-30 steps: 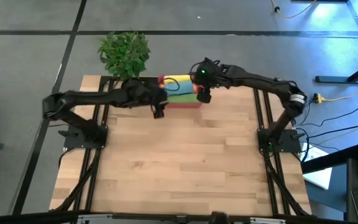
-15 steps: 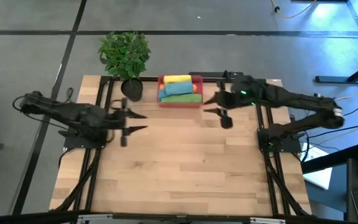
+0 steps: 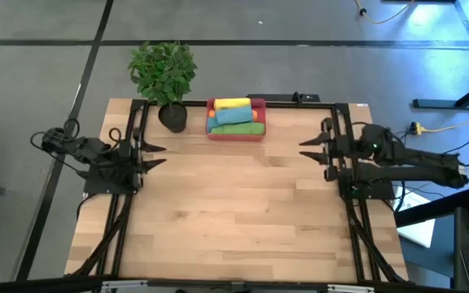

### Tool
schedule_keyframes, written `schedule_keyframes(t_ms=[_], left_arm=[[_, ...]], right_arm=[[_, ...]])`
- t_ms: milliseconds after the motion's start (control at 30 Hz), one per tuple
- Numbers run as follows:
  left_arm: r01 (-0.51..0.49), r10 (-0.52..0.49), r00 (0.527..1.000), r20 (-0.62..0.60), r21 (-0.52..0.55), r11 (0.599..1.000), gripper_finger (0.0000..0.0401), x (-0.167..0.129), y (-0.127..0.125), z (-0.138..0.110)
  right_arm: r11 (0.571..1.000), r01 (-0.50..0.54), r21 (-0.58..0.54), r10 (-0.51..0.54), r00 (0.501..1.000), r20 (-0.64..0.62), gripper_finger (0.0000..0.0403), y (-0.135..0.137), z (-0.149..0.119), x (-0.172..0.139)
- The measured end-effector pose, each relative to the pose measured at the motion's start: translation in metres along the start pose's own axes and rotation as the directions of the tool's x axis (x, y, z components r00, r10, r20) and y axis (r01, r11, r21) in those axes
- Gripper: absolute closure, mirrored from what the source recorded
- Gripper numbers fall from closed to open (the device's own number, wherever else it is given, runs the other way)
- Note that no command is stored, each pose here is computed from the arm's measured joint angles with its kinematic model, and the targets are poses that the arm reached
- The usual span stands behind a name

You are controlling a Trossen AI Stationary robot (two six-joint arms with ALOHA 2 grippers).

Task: Roll microfiber towels into tight, uniform cylinder then place into a basket
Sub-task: Return to Home Position

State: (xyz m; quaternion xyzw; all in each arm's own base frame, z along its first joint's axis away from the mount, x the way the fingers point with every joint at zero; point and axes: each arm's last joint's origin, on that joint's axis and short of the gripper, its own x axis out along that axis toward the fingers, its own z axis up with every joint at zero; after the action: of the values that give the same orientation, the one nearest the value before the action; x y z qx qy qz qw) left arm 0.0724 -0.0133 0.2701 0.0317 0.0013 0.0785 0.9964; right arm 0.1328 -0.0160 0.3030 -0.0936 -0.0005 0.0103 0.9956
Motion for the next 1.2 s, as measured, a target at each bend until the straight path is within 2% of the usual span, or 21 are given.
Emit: schedule_keyframes(t_ms=[200, 300, 367, 533, 600, 833, 1200], left_arm=[[0.003, -0.003, 0.999, 0.038, 0.001, 1.000, 0.0252, -0.004, 0.000, -0.038], [0.007, -0.008, 0.999, 0.044, 0.013, 1.000, 0.0252, 0.003, -0.006, -0.052], [0.007, -0.005, 0.998, 0.064, -0.038, 0.999, 0.0252, 0.007, -0.009, -0.060], [0.054, -0.047, 0.993, 0.104, -0.062, 0.997, 0.0252, 0.016, -0.017, -0.088], [0.070, -0.065, 0.995, 0.072, -0.069, 0.995, 0.0252, 0.018, -0.019, -0.096], [0.092, -0.087, 0.995, 0.041, -0.131, 0.987, 0.0252, 0.020, -0.021, -0.099], [0.086, -0.083, 0.996, 0.038, -0.090, 0.992, 0.0252, 0.020, -0.021, -0.099]], right_arm=[[0.996, 0.087, 0.019, -0.088, 0.994, 0.063, 0.0287, 0.009, -0.040, -0.021], [0.994, 0.092, 0.066, -0.097, 0.993, 0.072, 0.0287, 0.014, -0.066, -0.023], [0.990, 0.089, 0.110, -0.099, 0.992, 0.083, 0.0287, 0.018, -0.084, -0.024], [0.979, 0.081, 0.189, -0.095, 0.993, 0.067, 0.0287, 0.025, -0.124, -0.023], [0.975, 0.082, 0.205, -0.086, 0.996, 0.011, 0.0287, 0.026, -0.129, -0.023], [0.973, 0.107, 0.204, -0.107, 0.994, -0.012, 0.0287, 0.026, -0.132, -0.023], [0.973, 0.109, 0.203, -0.108, 0.994, -0.013, 0.0287, 0.026, -0.132, -0.023]])
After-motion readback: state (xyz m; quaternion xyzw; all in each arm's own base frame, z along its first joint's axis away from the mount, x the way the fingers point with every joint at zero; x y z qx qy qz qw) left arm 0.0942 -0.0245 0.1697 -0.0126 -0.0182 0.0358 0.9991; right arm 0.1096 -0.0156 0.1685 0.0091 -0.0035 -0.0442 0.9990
